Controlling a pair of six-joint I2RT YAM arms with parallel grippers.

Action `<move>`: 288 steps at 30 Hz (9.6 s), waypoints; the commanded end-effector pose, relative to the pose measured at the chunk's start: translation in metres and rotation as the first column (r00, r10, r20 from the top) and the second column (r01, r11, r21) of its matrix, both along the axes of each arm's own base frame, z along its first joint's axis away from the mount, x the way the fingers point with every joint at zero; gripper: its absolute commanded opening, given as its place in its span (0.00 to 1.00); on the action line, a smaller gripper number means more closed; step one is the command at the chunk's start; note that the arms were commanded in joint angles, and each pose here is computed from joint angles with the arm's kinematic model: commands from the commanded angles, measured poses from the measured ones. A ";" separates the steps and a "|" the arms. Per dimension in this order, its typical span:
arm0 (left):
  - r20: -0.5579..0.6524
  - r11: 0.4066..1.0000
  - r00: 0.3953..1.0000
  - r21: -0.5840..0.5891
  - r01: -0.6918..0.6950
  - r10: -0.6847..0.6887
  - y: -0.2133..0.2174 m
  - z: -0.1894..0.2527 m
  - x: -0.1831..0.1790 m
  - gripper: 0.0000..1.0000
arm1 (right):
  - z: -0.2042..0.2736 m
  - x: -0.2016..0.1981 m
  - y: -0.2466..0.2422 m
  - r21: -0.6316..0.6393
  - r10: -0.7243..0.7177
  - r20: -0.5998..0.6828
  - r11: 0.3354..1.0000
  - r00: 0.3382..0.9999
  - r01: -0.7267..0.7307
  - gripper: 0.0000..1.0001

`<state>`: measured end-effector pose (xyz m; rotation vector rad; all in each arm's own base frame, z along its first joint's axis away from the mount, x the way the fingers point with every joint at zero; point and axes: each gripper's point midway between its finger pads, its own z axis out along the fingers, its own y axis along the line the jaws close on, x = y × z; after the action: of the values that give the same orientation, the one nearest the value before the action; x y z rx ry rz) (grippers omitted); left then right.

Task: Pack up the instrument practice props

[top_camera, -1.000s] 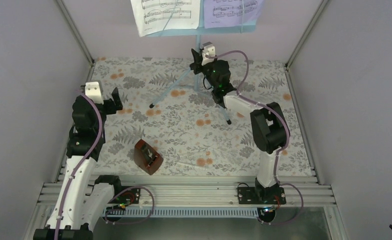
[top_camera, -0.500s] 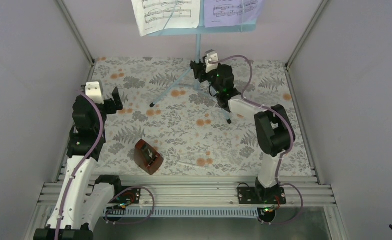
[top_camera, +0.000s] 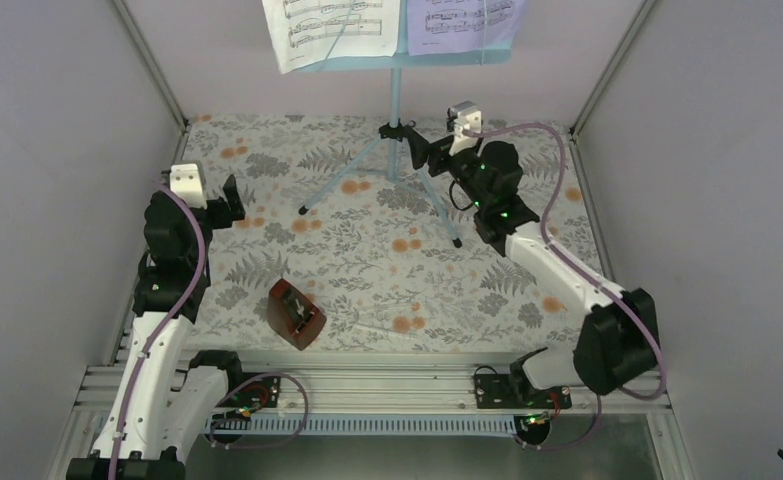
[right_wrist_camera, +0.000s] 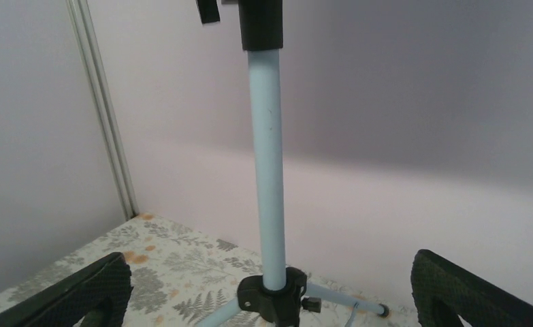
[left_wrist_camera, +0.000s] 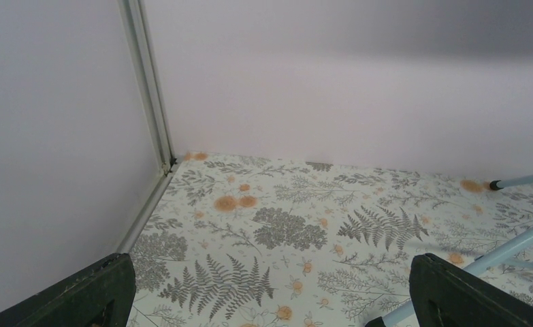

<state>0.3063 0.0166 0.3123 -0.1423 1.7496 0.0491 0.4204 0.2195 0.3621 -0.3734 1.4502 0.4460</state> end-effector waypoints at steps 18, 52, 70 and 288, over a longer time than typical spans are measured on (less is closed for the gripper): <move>-0.001 0.998 0.998 -0.015 -0.057 0.057 0.009 0.005 -0.008 1.00 | -0.093 -0.216 0.207 -0.123 0.483 -0.469 0.793 0.739 -0.596 0.97; 0.063 0.991 0.997 -0.129 0.046 -0.038 -0.012 0.051 0.007 1.00 | -0.186 -0.241 0.255 -0.260 0.143 -0.498 0.916 0.855 -0.305 0.62; 0.147 0.976 0.974 -0.111 0.187 -0.170 -0.042 0.100 0.055 1.00 | -0.180 -0.141 0.132 -0.249 -0.285 -0.497 0.952 0.820 0.180 0.59; -0.012 0.981 0.981 -0.028 0.193 -0.193 -0.049 0.028 0.048 1.00 | -0.211 -0.112 0.146 -0.088 0.401 -0.319 0.890 0.859 -0.447 0.66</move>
<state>0.3568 -0.0311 0.3318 0.0101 1.8022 -0.1047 0.2980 0.3659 0.1493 -0.8282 1.6898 0.7895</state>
